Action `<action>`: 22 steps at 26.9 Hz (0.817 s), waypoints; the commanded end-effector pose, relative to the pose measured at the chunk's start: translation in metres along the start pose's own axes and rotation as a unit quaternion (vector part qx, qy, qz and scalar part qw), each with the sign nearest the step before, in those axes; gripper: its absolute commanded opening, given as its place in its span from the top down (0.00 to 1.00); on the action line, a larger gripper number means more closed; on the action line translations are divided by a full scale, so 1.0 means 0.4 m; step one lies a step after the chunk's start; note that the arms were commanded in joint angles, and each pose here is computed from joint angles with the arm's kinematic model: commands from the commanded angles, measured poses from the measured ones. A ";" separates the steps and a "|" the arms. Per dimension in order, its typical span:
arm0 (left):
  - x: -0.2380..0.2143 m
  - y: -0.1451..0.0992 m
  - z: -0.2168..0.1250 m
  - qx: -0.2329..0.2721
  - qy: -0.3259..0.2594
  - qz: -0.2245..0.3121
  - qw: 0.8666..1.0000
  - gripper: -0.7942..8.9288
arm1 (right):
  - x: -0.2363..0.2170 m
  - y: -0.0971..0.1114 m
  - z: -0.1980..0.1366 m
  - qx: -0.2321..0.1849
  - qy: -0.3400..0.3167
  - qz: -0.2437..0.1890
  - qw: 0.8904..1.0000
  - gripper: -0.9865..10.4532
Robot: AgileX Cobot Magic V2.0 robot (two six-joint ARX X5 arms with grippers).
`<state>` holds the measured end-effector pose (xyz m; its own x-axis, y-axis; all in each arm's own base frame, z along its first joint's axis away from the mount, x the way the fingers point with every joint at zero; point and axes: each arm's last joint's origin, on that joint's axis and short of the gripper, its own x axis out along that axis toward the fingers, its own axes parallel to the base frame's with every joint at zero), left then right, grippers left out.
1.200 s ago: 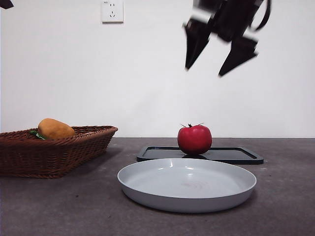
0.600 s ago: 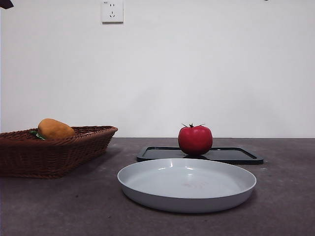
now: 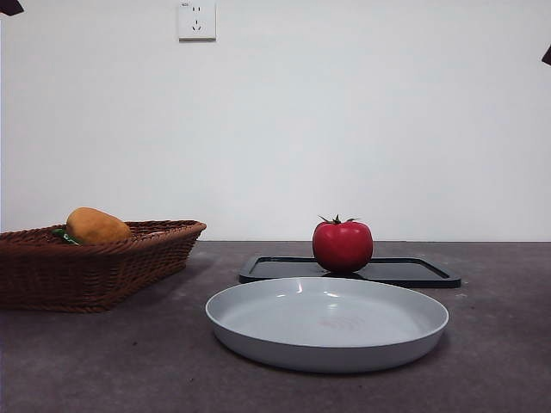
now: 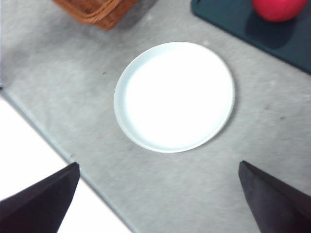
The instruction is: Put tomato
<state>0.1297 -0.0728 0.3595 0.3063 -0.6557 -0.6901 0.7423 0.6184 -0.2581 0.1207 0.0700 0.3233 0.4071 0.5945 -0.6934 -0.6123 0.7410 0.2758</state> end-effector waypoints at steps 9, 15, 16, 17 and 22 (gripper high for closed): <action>-0.010 -0.005 0.013 0.014 -0.010 -0.001 1.000 0.38 | -0.001 0.004 0.007 0.000 -0.007 0.009 1.000 0.46; -0.010 -0.005 0.013 0.014 -0.010 -0.001 1.000 0.65 | -0.001 0.004 0.007 0.000 -0.007 0.009 1.000 0.72; -0.010 -0.005 0.013 0.014 -0.010 -0.001 1.000 0.71 | -0.001 0.004 0.007 0.000 -0.007 0.009 1.000 0.76; -0.010 -0.005 0.013 0.014 -0.010 -0.001 1.000 0.75 | -0.001 0.004 0.007 0.000 -0.007 0.009 1.000 0.78; -0.010 -0.005 0.013 0.014 -0.010 -0.001 1.000 0.91 | -0.001 0.004 0.007 0.000 -0.007 0.009 1.000 0.91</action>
<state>0.1297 -0.0728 0.3595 0.3063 -0.6557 -0.6901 0.7421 0.6186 -0.2583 0.1204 0.0701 0.3237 0.4059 0.6022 -0.6874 -0.6163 0.7358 0.2807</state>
